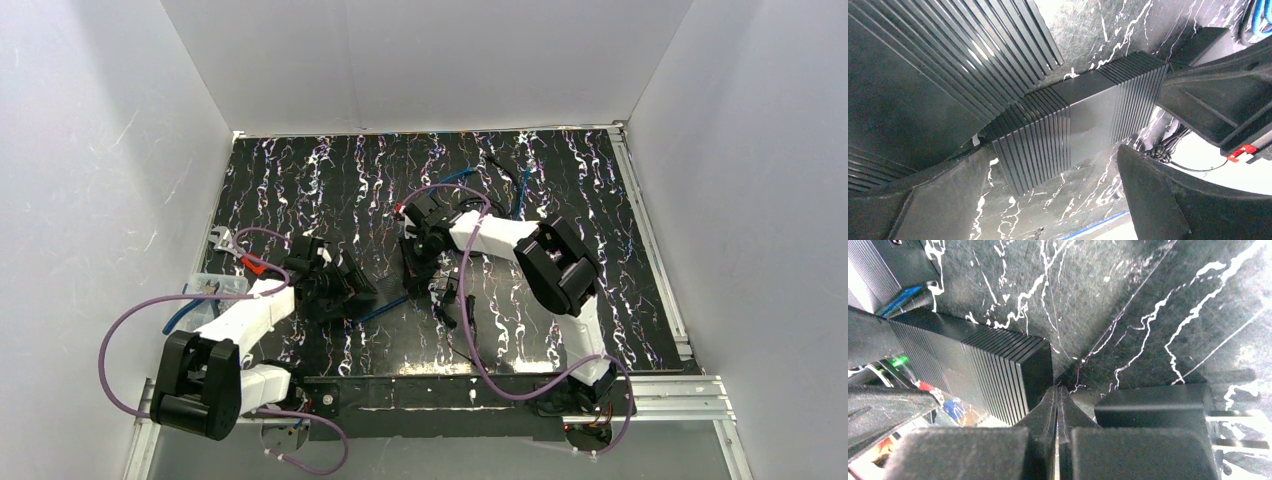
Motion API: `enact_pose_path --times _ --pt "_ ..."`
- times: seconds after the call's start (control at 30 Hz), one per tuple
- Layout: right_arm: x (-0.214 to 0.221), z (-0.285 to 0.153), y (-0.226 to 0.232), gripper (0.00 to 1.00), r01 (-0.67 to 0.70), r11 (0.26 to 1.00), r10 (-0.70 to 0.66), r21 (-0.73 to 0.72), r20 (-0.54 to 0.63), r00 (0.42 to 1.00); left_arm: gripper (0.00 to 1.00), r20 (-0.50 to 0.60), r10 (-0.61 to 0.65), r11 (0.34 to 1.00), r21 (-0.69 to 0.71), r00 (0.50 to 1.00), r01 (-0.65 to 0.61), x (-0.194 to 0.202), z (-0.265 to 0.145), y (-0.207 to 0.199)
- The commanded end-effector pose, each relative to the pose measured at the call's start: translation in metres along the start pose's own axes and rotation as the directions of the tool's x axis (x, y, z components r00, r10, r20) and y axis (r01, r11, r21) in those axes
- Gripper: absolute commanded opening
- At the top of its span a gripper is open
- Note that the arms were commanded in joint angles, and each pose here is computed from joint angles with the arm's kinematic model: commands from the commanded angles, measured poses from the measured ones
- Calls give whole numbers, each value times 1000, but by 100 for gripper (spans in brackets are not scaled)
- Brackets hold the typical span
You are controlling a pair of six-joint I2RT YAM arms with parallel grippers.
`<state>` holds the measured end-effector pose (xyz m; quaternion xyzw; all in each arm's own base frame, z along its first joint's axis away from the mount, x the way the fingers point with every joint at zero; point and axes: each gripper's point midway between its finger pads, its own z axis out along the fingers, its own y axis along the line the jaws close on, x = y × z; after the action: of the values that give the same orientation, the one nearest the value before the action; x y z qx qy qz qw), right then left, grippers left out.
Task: Insert the plug into the switch port
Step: Adjust the switch port at the center of the board.
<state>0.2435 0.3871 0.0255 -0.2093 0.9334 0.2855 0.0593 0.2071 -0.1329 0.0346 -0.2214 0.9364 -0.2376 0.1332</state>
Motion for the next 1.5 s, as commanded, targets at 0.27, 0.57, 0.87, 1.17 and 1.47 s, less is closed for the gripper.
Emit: enact_pose_path --times 0.27,0.57,0.87,1.17,1.47 --pt "46 -6 17 1 26 1000 -26 -8 -17 1000 98 12 61 996 -68 998 -60 -13 1 6" --pt "72 -3 23 1 27 1000 -27 -11 -42 999 98 16 67 990 -124 998 -64 -16 -3 12" --pt "85 -4 27 1 38 999 -39 -15 -46 998 98 33 87 980 -181 996 -79 -27 -12 14" --pt "79 -5 28 1 63 998 -63 -13 -26 998 98 29 93 978 -191 995 -85 -33 -12 10" --pt "74 -15 11 1 109 989 -109 103 -11 994 98 3 93 978 -189 996 -91 -29 -9 10"
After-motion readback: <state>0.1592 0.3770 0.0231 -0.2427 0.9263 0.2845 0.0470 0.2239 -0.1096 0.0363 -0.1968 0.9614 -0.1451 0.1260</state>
